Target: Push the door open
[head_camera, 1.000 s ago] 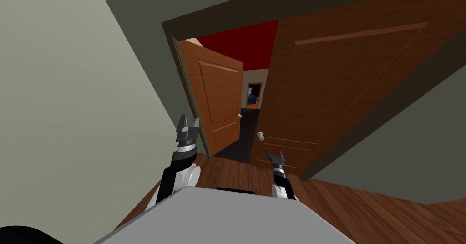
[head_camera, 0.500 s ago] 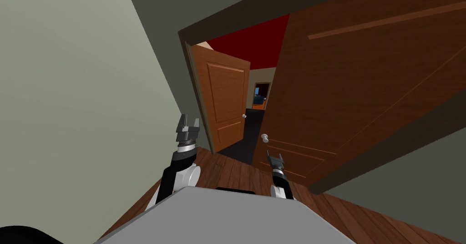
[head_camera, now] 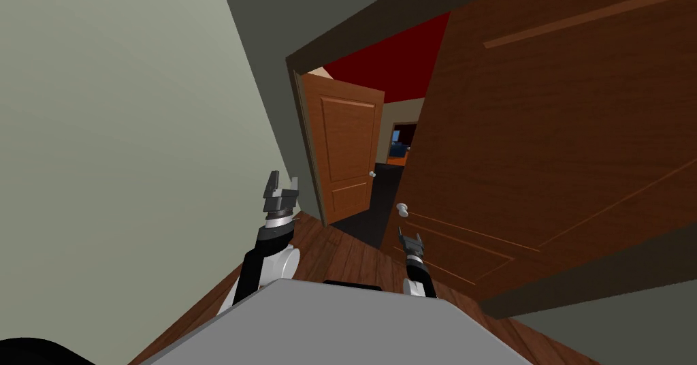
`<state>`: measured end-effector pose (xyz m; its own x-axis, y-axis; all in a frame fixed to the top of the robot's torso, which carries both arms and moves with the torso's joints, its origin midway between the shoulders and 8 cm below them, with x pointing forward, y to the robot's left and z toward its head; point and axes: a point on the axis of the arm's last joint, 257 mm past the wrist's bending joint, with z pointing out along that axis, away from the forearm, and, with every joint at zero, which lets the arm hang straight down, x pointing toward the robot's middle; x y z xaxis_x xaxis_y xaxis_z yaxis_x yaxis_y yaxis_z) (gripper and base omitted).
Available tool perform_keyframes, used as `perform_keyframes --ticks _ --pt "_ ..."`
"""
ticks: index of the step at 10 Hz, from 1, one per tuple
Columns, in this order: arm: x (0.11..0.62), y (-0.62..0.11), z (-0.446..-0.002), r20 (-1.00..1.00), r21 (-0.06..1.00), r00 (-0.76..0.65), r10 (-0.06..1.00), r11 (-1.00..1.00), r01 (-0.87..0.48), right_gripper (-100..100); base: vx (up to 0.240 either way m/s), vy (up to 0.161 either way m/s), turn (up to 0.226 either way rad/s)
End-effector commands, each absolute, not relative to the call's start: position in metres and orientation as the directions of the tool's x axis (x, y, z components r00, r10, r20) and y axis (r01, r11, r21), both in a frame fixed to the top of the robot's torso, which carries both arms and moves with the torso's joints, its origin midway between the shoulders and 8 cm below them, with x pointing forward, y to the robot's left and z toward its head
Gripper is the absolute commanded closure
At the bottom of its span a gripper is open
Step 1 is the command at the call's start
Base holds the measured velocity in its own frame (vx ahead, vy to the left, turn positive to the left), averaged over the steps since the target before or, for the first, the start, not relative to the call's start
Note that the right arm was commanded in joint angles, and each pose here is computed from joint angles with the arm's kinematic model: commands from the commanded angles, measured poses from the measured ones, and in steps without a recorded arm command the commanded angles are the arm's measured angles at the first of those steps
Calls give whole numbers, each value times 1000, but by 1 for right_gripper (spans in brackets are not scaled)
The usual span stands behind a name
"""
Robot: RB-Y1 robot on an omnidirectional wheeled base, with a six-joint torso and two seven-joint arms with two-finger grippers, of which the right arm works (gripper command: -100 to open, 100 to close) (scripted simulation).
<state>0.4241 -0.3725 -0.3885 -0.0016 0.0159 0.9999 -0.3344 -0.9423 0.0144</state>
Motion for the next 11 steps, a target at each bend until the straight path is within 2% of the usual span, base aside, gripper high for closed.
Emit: perform_keyframes --ticks 1,10,11 --pt "424 -373 -388 1000 14 -2 16 -942 -334 -100 -16 -25 37" --pt "420 -380 -391 1000 11 -3 13 -936 -352 -100 168 -68 24" --pt "420 -380 -391 1000 11 -3 13 -936 -352 100 -12 6 5"
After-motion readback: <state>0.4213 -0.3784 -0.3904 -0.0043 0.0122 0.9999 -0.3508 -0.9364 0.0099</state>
